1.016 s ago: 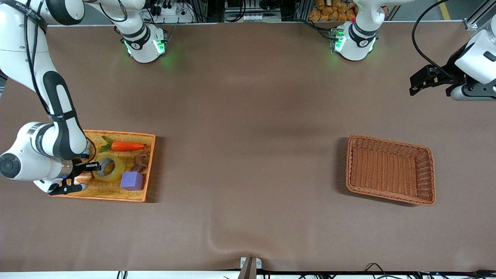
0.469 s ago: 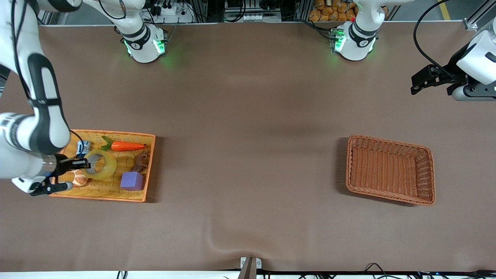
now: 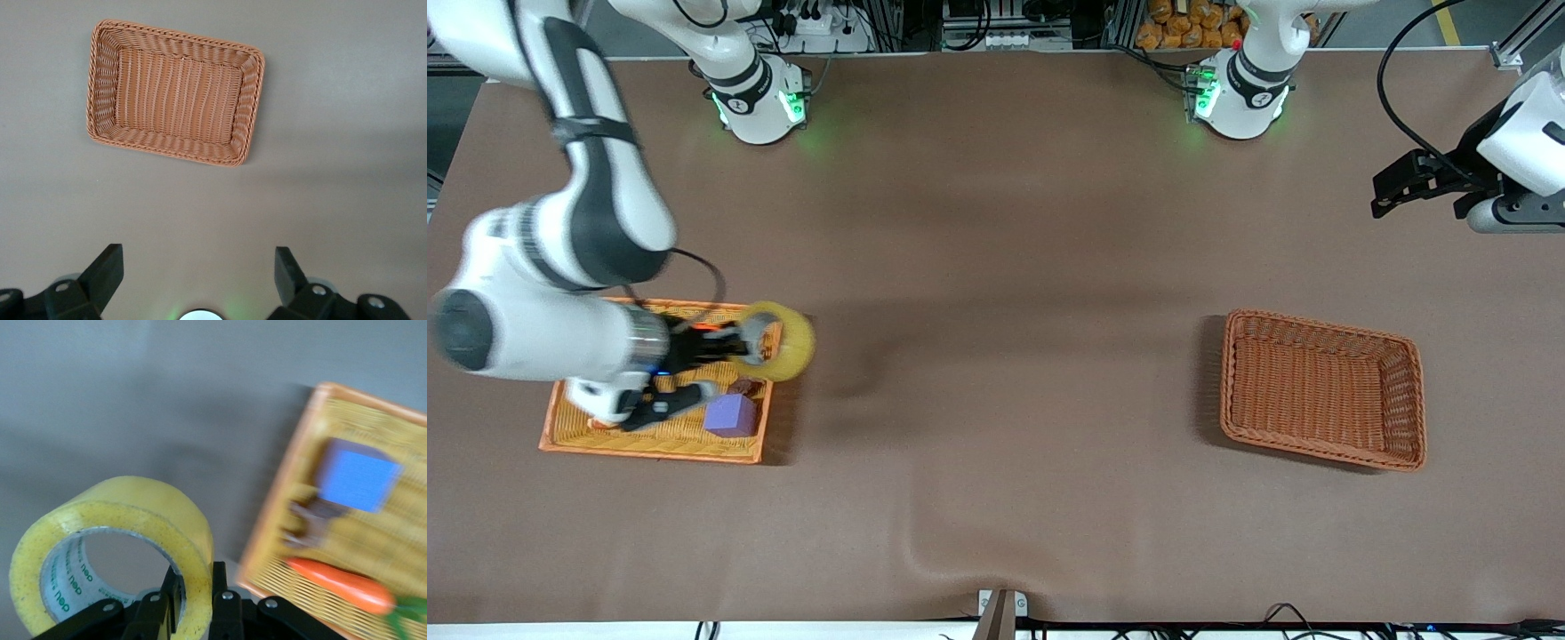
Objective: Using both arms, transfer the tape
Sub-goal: 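Set the tape on the table center while the left gripper approaches, then grasp the tape roll with the left gripper while the right gripper withdraws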
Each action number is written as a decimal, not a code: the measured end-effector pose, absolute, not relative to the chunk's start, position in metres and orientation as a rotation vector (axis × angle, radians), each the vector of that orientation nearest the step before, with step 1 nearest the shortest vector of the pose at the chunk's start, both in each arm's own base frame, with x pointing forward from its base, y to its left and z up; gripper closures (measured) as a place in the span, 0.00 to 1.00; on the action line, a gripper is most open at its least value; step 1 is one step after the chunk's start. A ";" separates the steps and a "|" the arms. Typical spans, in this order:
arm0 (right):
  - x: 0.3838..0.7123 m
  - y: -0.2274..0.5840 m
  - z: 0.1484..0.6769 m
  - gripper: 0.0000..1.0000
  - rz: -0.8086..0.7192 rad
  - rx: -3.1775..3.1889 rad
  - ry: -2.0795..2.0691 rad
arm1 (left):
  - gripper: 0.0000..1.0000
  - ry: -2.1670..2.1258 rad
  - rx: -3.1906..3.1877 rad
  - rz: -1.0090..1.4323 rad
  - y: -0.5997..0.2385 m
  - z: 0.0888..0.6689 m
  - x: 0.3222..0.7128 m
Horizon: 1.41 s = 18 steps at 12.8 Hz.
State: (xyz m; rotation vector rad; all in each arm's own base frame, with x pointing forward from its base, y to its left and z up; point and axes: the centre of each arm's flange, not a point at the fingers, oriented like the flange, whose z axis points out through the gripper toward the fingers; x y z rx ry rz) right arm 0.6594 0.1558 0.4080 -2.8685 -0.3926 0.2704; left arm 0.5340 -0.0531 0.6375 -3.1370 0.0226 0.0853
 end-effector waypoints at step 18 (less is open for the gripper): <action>0.672 0.236 0.370 0.00 0.175 -2.963 -0.047 | 0.00 0.031 -3.238 0.117 -0.239 0.480 0.584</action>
